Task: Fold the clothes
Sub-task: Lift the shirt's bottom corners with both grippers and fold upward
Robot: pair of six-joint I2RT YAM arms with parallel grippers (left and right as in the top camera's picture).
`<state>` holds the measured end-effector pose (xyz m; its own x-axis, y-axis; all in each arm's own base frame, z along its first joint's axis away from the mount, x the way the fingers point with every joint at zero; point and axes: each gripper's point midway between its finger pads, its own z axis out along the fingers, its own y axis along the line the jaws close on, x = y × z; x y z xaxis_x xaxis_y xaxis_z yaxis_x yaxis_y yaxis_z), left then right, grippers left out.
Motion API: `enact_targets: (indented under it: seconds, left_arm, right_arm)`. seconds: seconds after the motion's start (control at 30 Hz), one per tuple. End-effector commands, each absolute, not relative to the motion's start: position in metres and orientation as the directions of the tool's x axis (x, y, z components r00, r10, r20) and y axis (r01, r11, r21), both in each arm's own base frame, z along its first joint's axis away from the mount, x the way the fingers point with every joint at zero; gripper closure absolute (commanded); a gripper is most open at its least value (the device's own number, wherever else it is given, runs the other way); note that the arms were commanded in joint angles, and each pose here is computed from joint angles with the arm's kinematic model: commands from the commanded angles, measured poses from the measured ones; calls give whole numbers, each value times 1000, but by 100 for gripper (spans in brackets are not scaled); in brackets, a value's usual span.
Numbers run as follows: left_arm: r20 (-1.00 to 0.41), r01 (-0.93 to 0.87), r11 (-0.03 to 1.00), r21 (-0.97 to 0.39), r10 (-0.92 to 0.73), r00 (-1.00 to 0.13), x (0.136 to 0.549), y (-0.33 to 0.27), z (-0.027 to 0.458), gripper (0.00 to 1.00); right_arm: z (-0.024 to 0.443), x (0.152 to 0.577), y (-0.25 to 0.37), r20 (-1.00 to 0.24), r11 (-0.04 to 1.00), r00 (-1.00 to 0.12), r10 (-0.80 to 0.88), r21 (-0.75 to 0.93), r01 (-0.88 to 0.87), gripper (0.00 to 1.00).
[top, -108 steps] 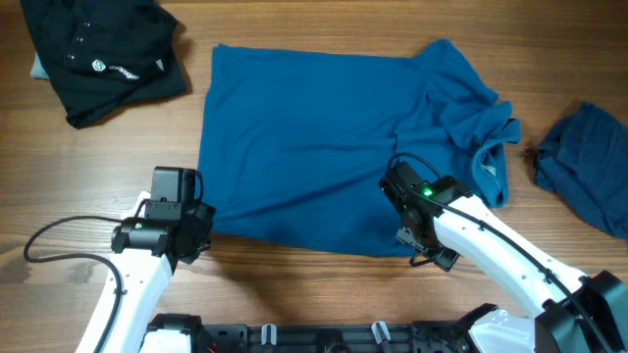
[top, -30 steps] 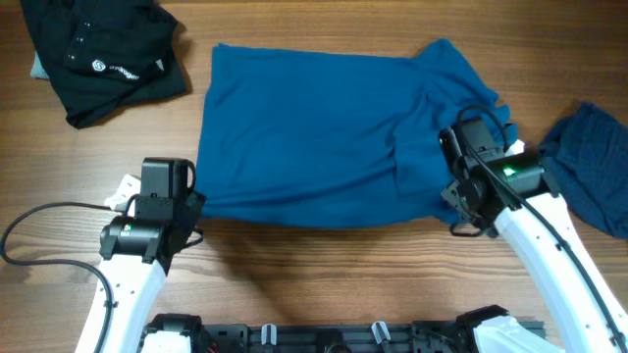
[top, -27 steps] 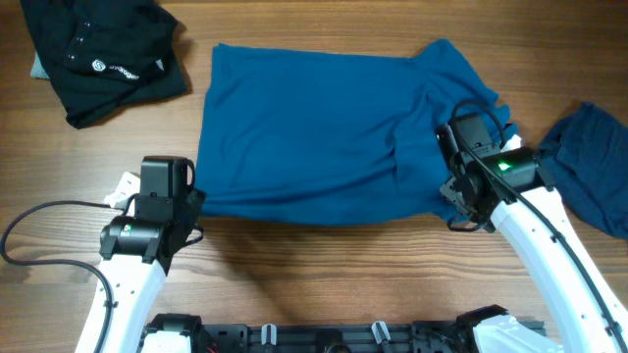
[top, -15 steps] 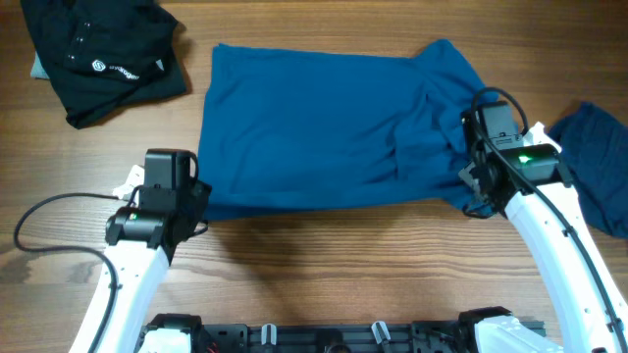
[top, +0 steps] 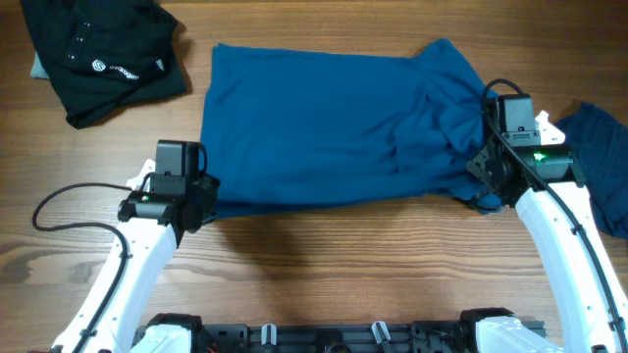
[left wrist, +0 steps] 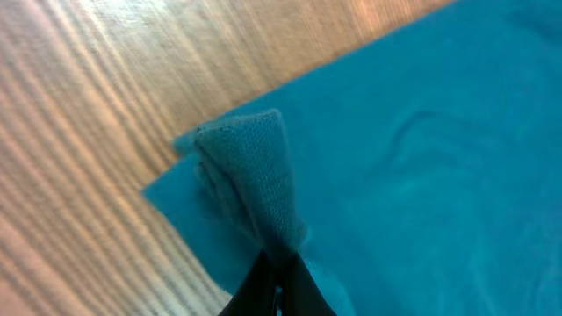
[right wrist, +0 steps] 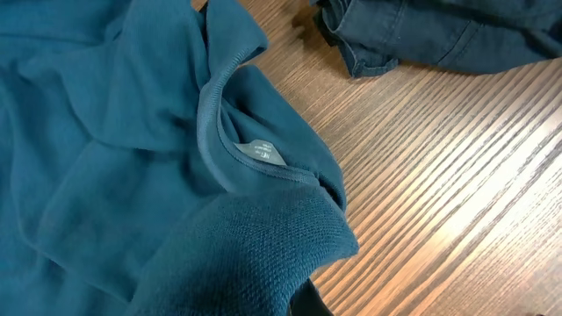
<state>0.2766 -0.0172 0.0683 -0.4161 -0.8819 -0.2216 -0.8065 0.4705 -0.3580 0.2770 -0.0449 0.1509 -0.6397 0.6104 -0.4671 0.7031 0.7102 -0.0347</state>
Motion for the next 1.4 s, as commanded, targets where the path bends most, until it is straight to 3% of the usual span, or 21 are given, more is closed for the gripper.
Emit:
enact_targets:
  seconds: [0.0,0.7,0.87,1.17,1.2,1.27,1.37]
  left_arm:
    - [-235,-777,490,-396,-872,-430,289,-25,78,96]
    - [-325,-799,488,-351,-864,-385,301,-8,67,96]
    - [-315,-811,490,-321,-862,-396,304,-8,52,88]
    - [-353,-779,531,-334,-836,-419,317,-8,52,82]
    - [-353,-779,531,-333,-836,-419,317,-8,52,82]
    - [-353,-778,535,-328,-834,-424,316,-8,52,77]
    - [-363,-766,558,-319,-819,-445,316,-8,52,71]
  right_arm:
    - [146,279,-42,-439,726,-666,603,-44,687,96]
    - [106,297,-38,-368,724,-701,611,-99,682,96]
    - [102,298,-38,-361,725,-706,609,-107,681,95]
    - [99,313,-37,-391,730,-693,606,-74,680,85]
    - [98,315,-37,-393,729,-692,606,-72,680,84]
    - [91,318,-37,-386,730,-697,605,-81,678,62]
    - [84,324,-37,-381,761,-732,565,-102,641,43]
